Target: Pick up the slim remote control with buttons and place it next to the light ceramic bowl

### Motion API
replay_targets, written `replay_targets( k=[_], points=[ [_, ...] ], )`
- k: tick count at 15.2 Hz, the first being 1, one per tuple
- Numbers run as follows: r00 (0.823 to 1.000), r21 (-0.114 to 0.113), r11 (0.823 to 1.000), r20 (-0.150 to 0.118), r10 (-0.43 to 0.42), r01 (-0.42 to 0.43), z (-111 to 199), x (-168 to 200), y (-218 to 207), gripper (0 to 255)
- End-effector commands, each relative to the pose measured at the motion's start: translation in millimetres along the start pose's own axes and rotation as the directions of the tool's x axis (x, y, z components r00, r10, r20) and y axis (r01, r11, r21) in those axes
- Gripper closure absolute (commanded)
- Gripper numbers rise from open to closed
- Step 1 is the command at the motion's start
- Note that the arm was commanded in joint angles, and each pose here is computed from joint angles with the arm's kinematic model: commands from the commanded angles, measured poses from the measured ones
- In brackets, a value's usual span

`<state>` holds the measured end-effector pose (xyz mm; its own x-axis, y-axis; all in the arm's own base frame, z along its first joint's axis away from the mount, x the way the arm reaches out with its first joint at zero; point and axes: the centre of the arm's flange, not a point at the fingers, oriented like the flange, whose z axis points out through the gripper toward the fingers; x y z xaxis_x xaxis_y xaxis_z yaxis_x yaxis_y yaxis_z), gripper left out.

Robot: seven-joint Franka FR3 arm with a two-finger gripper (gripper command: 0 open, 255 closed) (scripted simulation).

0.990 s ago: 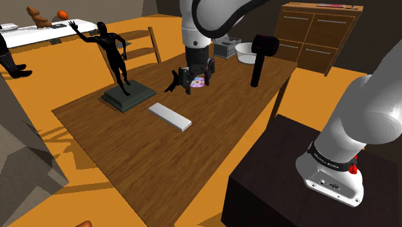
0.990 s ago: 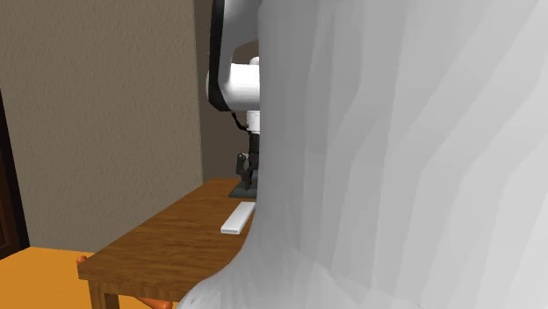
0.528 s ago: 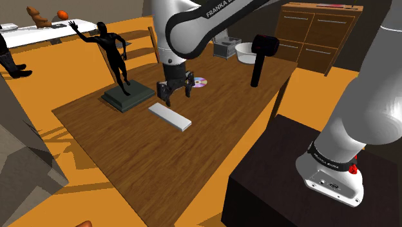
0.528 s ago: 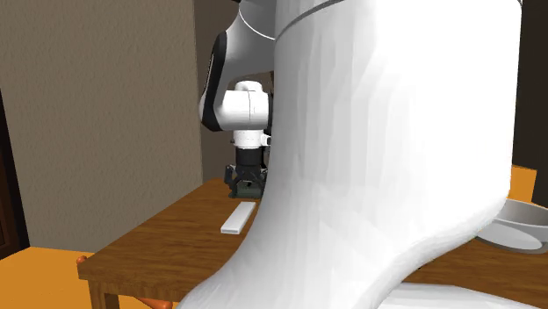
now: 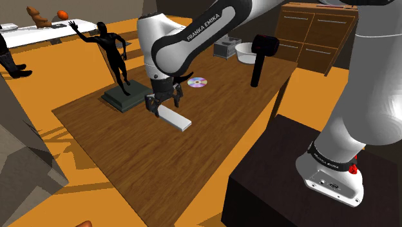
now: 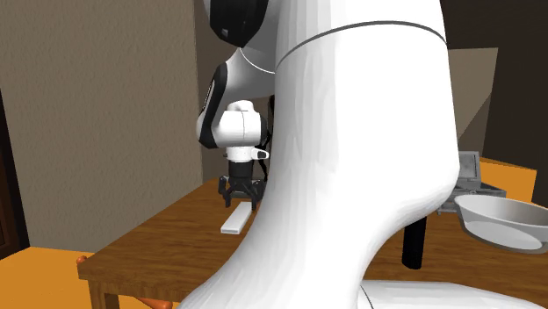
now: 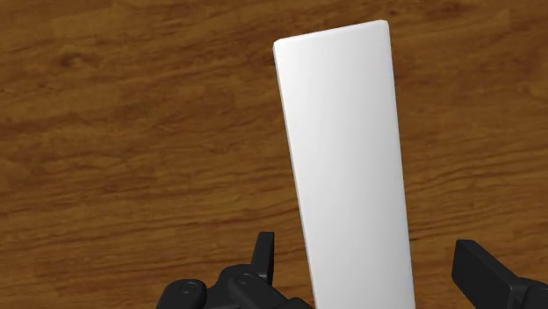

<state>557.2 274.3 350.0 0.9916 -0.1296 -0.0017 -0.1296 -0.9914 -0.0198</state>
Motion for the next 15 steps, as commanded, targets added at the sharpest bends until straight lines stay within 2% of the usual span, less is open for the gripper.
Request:
replay_targets(
  k=[1, 3, 11, 12, 15],
  points=[
    [1.0, 0.0, 1.0, -0.001, 0.0, 0.0, 10.5, 0.6, -0.3, 0],
    [1.0, 0.0, 1.0, -0.001, 0.0, 0.0, 24.1, 0.6, -0.4, 0],
    [1.0, 0.0, 1.0, 0.0, 0.0, 0.0, 24.0, 0.6, -0.4, 0],
    [1.0, 0.0, 1.0, 0.0, 0.0, 0.0, 24.0, 0.6, -0.4, 255],
    [1.0, 0.0, 1.0, 0.0, 0.0, 0.0, 24.1, 0.7, -0.4, 255]
  ],
)
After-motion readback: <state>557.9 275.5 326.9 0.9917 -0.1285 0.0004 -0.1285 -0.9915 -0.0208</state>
